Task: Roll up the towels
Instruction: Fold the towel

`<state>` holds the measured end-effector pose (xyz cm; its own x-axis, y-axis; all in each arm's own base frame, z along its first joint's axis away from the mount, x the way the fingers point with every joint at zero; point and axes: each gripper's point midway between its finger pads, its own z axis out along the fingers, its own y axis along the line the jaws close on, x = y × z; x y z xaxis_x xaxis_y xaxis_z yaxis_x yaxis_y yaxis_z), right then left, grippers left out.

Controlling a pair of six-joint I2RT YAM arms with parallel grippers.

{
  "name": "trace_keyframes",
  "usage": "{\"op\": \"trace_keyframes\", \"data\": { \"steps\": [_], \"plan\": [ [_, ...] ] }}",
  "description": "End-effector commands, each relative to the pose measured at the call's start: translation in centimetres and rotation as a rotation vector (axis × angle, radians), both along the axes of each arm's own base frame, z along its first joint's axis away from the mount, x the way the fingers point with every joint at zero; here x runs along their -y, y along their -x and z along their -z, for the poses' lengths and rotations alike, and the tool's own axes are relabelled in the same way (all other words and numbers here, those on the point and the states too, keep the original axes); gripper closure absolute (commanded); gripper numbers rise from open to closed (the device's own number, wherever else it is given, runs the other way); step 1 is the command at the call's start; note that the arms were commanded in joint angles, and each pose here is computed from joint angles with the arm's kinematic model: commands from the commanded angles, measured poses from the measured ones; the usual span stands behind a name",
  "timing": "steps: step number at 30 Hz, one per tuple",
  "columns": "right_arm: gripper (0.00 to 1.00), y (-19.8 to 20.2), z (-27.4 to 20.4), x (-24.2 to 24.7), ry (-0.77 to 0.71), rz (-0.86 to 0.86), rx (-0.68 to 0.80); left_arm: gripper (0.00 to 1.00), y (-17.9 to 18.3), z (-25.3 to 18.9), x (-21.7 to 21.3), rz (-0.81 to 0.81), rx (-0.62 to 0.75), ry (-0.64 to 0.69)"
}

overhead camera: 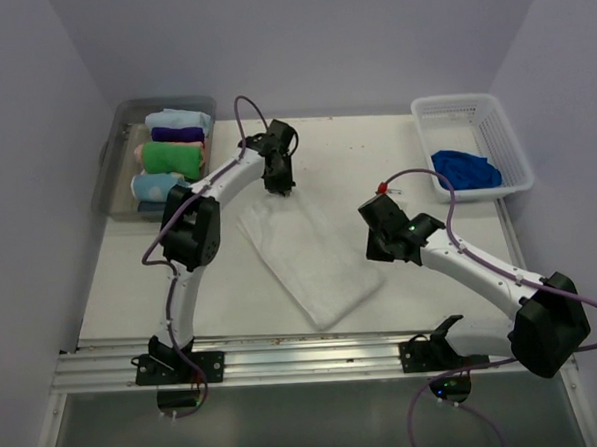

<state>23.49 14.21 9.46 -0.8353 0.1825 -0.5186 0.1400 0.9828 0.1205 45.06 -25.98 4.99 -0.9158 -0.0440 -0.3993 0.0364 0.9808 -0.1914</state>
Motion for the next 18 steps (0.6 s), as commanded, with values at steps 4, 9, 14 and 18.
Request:
{"op": "trace_keyframes", "data": {
  "steps": [4, 9, 14, 18],
  "plan": [
    [0.94, -1.1, -0.5, -0.7, 0.009, -0.045, 0.022, 0.8, 1.5, -9.6, -2.5, -0.02, 0.164, -0.03],
    [0.94, -1.7, 0.1, -1.7, 0.009, -0.086, -0.001, 0.81, 4.4, -7.6, -5.0, -0.042, 0.113, -0.087],
    [0.93, -2.1, 1.5, -2.0, 0.07, -0.167, -0.049, 0.83, 6.2, -2.2, -6.0, -0.026, 0.015, -0.1],
    [0.95, -2.1, 3.2, -2.4, 0.087, -0.215, -0.088, 0.86, 6.1, 1.6, -6.1, -0.017, -0.057, -0.134]
  ]
}}
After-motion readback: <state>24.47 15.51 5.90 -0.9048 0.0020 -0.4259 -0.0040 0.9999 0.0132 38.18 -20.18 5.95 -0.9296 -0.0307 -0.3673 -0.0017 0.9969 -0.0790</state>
